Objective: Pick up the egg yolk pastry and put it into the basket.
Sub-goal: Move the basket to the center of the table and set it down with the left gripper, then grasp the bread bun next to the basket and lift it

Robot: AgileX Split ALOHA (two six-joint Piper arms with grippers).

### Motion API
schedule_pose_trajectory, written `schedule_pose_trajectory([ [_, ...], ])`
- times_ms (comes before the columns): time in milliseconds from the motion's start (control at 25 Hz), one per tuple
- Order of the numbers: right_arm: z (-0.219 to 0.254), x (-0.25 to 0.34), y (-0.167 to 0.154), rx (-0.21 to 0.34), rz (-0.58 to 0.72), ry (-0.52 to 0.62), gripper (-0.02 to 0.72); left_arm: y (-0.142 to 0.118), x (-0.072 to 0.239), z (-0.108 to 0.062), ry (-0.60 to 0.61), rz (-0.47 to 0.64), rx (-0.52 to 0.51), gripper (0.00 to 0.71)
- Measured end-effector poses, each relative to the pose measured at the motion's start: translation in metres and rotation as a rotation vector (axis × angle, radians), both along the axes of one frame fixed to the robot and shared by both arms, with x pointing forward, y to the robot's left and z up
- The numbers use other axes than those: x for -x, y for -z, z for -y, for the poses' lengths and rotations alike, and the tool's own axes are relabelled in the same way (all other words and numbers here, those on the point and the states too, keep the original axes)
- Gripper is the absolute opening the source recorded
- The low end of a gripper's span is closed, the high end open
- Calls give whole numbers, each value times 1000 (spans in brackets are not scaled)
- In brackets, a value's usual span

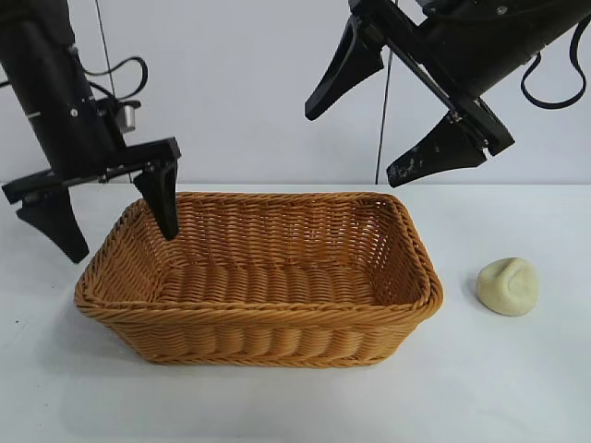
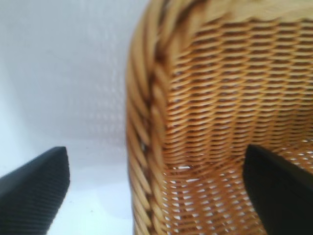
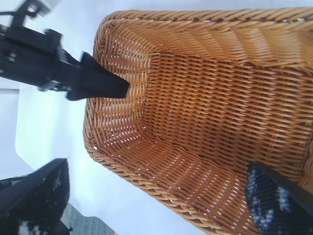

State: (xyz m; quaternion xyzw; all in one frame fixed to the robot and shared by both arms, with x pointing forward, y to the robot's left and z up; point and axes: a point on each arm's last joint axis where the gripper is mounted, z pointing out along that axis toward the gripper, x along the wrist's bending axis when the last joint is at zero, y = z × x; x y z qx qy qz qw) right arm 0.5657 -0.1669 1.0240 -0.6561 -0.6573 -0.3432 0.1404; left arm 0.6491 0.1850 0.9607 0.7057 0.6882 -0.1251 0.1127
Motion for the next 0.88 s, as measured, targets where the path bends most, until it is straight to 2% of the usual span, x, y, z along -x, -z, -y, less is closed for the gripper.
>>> schedule_pose_trajectory([
  [240,0,0,0,0,1,1,694,-51,-11,-6,36,158,-67,692],
  [520,0,0,0,0,1,1,694,-61,-18,-20,53,222,-193,692],
  [640,0,0,0,0,1,1,694,-61,-22,-39,36,228,-254,692],
  [880,0,0,0,0,3,4,694,-61,-28,-98,-97,211,-272,692],
])
